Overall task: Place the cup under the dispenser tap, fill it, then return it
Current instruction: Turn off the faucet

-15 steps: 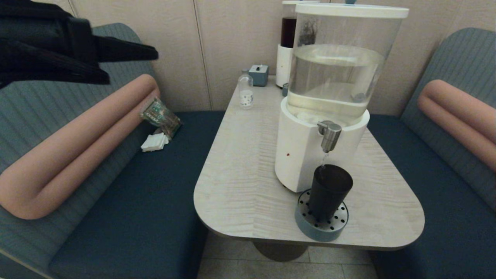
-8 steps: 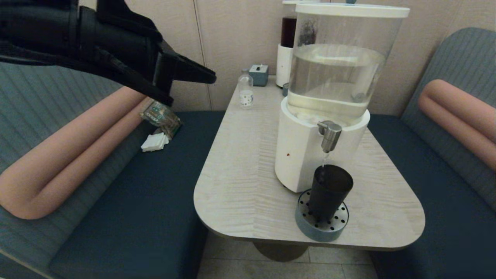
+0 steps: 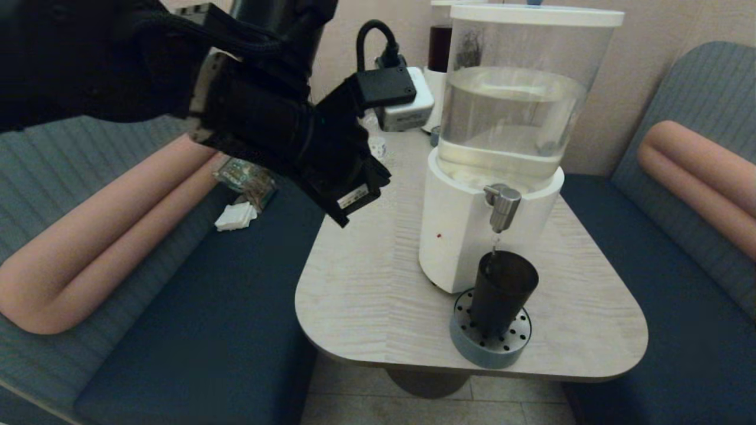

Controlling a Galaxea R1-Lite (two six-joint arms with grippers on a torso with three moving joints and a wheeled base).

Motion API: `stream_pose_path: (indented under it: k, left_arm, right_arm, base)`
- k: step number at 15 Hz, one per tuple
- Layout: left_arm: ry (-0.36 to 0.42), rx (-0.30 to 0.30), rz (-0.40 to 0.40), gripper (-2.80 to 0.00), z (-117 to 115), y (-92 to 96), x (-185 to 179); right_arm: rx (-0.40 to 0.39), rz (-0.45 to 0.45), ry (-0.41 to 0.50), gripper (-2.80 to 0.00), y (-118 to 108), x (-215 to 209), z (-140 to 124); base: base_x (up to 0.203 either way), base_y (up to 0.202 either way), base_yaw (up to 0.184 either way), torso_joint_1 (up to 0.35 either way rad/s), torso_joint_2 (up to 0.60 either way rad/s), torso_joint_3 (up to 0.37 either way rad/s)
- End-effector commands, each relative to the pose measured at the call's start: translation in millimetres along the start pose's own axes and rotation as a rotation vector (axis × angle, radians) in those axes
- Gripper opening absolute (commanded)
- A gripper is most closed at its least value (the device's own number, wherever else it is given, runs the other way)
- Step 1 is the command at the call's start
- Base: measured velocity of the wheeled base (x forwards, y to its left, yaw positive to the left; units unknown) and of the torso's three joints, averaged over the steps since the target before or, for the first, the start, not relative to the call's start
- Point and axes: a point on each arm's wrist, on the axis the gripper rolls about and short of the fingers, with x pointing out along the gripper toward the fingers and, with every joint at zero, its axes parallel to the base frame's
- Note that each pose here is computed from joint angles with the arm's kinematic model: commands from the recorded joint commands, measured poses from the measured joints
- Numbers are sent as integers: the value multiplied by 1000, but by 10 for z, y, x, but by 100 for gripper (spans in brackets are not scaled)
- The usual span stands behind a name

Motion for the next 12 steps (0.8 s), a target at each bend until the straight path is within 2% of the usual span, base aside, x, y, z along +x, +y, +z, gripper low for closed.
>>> stream_pose_path:
  k: [1,6,9,12]
  left_arm:
    - [-43,45,37,-280,136,-97,260]
    - [-75,77,-4,-280,322,-316,355]
    - [-148,79,47,-280,423,-339,482]
    - [-179,79,72,-280,447,-356,589]
  right_arm:
    - [0,0,14,-280,0,10,-40]
    - [0,0,13,-280,0,10,-38]
    - [0,0,13,-280,0,10,-38]
    - [0,0,14,-280,0,10,-38]
  base:
    - [0,0,0,0,0,0]
    - [0,0,0,0,0,0]
    - [0,0,0,0,0,0]
    - [0,0,0,0,0,0]
